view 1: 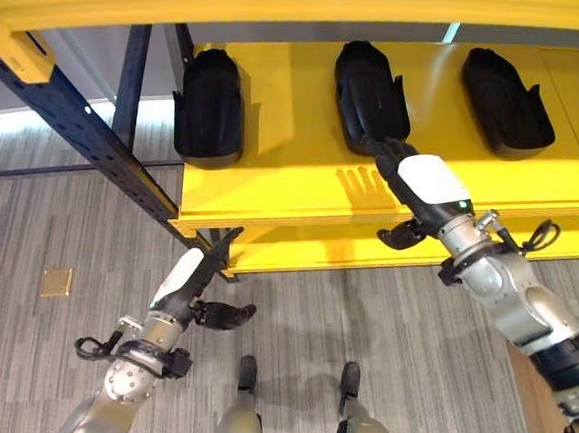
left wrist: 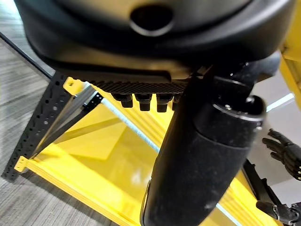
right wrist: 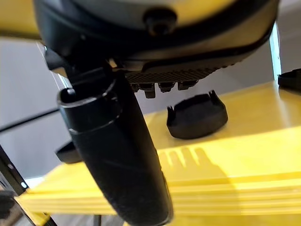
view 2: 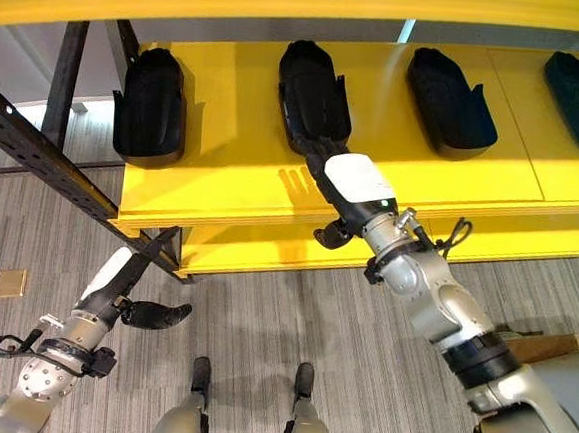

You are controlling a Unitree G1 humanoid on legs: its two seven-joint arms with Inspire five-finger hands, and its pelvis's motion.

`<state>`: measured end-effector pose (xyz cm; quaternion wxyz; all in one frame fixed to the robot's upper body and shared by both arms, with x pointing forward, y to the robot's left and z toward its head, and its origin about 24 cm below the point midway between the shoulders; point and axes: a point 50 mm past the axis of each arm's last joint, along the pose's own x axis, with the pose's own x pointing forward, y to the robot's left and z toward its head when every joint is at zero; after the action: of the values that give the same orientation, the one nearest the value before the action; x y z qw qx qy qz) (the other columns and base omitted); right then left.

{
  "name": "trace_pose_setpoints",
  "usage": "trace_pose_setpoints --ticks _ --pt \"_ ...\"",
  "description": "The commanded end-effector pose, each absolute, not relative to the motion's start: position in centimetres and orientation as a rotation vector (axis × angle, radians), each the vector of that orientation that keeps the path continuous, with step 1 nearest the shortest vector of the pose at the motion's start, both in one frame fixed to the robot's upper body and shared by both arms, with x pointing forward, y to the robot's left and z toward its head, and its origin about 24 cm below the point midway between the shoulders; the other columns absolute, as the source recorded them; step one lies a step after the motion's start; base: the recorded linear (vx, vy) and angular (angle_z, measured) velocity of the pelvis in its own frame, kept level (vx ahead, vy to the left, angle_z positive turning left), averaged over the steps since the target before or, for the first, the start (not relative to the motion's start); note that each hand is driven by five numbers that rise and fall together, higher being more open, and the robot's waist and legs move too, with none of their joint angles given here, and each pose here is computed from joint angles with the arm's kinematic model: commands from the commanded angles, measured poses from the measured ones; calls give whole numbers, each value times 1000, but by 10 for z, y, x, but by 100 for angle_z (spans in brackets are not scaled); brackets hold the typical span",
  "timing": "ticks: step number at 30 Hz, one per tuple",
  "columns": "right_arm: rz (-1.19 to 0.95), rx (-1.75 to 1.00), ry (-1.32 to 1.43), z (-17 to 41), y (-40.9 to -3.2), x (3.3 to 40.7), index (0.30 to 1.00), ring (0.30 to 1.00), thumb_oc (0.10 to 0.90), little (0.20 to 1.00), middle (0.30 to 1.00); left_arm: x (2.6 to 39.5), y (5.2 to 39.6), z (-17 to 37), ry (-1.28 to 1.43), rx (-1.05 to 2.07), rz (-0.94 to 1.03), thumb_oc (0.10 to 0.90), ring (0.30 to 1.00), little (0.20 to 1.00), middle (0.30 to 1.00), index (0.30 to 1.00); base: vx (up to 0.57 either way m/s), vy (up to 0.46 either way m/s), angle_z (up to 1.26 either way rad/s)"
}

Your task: Move parts from the plastic box to the shelf.

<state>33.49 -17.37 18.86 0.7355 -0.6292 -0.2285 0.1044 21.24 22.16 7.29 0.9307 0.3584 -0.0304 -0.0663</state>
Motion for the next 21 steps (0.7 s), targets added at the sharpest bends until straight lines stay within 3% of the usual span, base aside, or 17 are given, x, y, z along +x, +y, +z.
trace_pose_setpoints --ticks 1,21 --pt "84 -1461 -806 270 -157 334 1000 1000 900 1000 1000 219 220 119 -312 745 -93 900 1000 1000 1000 1000 0 0 0" --pt "-101 -1681 -937 341 -160 330 1000 1000 900 1000 1000 221 228 122 -318 738 -33 900 1000 1000 1000 1000 1 0 0"
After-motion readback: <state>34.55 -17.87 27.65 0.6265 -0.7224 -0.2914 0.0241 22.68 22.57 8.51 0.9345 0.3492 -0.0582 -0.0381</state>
